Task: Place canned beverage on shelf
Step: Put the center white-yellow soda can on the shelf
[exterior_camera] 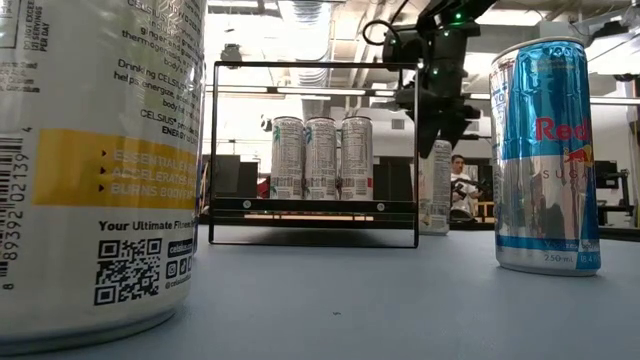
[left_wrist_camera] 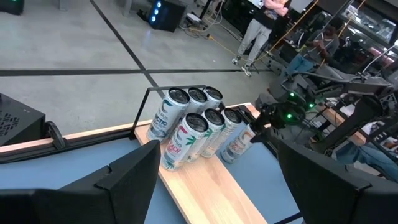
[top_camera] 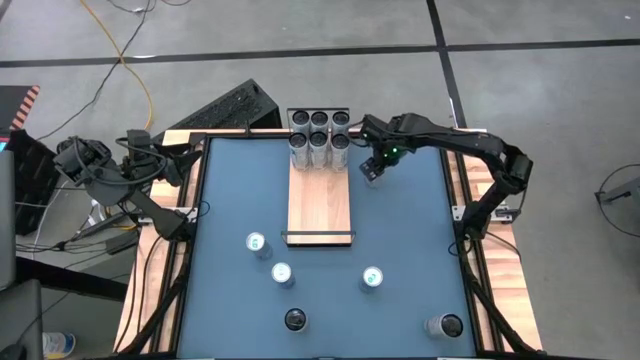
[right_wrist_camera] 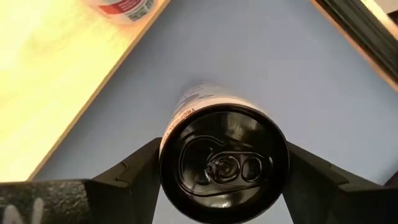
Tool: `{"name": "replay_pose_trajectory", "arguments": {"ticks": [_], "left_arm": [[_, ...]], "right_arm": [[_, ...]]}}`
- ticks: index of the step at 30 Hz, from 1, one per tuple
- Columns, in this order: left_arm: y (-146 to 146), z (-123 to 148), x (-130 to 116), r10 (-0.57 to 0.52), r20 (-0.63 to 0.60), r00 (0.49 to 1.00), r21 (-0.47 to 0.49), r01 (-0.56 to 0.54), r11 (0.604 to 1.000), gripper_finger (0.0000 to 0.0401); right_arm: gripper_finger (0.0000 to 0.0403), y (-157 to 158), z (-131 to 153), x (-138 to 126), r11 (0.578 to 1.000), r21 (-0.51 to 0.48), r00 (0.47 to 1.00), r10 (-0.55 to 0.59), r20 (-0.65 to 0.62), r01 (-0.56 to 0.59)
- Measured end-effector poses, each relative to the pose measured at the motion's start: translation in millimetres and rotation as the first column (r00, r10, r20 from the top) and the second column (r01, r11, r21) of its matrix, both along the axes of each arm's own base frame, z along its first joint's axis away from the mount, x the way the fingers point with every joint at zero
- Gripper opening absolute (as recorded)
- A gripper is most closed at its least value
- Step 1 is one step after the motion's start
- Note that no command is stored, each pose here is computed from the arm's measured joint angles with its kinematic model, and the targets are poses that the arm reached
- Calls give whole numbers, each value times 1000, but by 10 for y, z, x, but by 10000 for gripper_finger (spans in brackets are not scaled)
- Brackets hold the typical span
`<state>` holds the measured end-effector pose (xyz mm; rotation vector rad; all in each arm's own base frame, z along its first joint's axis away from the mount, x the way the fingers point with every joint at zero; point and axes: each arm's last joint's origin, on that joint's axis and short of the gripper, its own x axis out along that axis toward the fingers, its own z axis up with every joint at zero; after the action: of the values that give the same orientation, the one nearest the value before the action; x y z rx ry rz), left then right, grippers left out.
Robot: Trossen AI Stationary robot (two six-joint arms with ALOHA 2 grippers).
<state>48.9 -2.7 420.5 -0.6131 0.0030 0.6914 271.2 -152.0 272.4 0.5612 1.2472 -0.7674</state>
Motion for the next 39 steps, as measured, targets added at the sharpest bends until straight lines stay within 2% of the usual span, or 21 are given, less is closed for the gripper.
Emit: {"name": "replay_pose_trajectory", "arguments": {"ticks": [3, 5, 10, 15, 22, 29, 33, 37, 39], "left_arm": [[1, -3, -2, 0, -4, 1000, 3, 0, 1000, 309], [2, -4, -2, 0, -5, 1000, 4, 0, 1000, 309], [-2, -6, 0, -12, -10, 1000, -4, 11, 1000, 309], [-4, -8, 1, -19, -13, 1000, -9, 19, 1000, 309], [-1, -11, -2, -18, -16, 1000, -7, 18, 1000, 309], [-1, -11, -2, -18, -16, 1000, -6, 18, 1000, 309], [1, -14, -5, -16, -20, 1000, -2, 16, 1000, 309], [1, -15, -5, -15, -21, 1000, -1, 15, 1000, 309], [2, -15, -5, -15, -21, 1000, -1, 15, 1000, 309]], "right_arm": [[275, -58, -2, -34, 997, 73, 999, 0, 40, -3], [275, -93, 0, -39, 993, 106, 996, 42, 77, -50], [276, -86, 29, -15, 972, 72, 970, 216, 114, -225], [276, -46, 13, -70, 917, 114, 924, 376, 74, -383], [279, -8, 9, -2, 905, 85, 908, 410, 86, -416], [337, 70, 11, 65, 849, 29, 849, 526, 52, -528], [368, 113, 9, 86, 781, -12, 781, 624, -21, -624], [373, 162, 11, 122, 671, -39, 672, 738, -61, -740], [371, 167, 17, 147, 632, -64, 635, 770, -68, -772]]}}
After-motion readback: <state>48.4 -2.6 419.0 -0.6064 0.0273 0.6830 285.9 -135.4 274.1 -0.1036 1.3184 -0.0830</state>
